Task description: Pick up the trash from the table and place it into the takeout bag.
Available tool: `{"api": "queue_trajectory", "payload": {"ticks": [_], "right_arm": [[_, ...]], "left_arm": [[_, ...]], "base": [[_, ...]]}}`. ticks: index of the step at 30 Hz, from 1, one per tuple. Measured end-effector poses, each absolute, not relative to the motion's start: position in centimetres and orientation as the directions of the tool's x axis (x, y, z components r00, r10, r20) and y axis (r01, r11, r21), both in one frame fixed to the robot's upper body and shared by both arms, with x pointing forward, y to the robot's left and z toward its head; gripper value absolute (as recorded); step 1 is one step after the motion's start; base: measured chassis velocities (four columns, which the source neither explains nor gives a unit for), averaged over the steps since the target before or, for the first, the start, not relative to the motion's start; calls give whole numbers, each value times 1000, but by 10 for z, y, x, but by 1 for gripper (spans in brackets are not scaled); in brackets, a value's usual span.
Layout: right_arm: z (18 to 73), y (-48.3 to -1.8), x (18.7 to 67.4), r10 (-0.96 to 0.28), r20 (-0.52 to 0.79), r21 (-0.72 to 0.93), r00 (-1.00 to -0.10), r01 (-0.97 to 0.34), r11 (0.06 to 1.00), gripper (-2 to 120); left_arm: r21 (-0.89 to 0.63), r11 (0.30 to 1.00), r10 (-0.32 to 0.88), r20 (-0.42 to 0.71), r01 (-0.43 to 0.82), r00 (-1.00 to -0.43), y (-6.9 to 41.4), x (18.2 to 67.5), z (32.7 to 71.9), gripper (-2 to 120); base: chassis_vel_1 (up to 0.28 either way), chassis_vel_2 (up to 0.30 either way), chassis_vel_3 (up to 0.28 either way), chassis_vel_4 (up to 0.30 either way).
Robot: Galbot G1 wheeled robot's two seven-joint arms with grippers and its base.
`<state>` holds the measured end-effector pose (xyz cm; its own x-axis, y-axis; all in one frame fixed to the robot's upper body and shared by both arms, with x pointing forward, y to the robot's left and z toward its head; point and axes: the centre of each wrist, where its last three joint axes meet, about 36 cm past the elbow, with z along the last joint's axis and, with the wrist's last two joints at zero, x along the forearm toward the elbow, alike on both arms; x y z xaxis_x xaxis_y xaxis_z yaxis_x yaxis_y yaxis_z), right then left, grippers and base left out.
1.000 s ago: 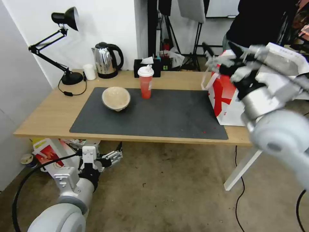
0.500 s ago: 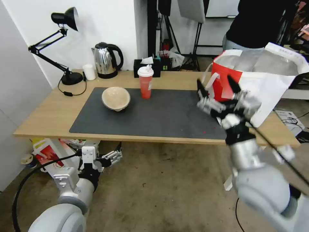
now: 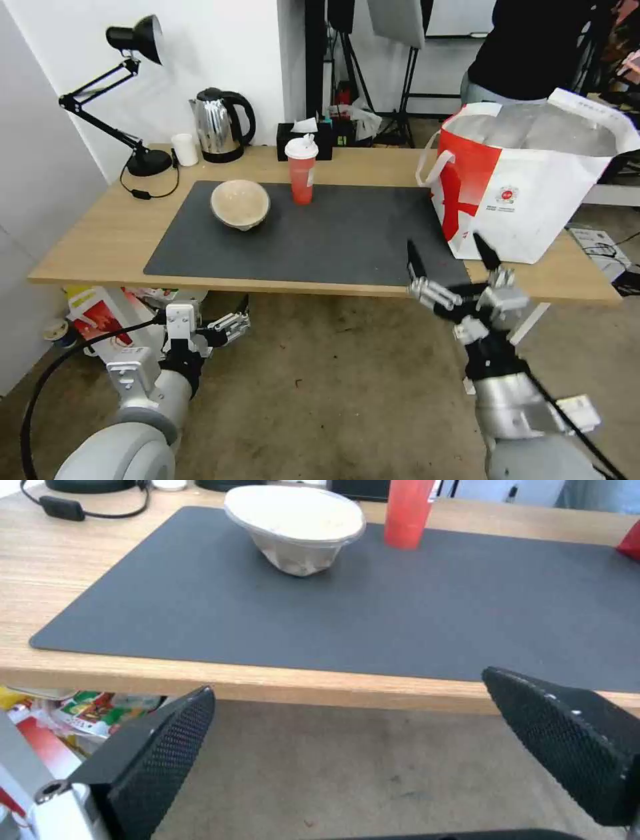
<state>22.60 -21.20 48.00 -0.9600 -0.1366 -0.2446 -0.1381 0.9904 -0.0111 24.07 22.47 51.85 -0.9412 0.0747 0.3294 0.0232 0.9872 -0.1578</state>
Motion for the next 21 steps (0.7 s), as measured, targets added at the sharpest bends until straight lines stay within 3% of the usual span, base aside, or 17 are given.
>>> {"api": "queue_trajectory", "payload": {"ticks": [21], "right_arm": [[473, -209, 200, 61, 18, -2, -998, 61, 998, 100]], "left_arm": [[-155, 988, 74, 316, 26, -946, 226, 241, 519, 100]], "base": [[0, 0, 0, 0]]}}
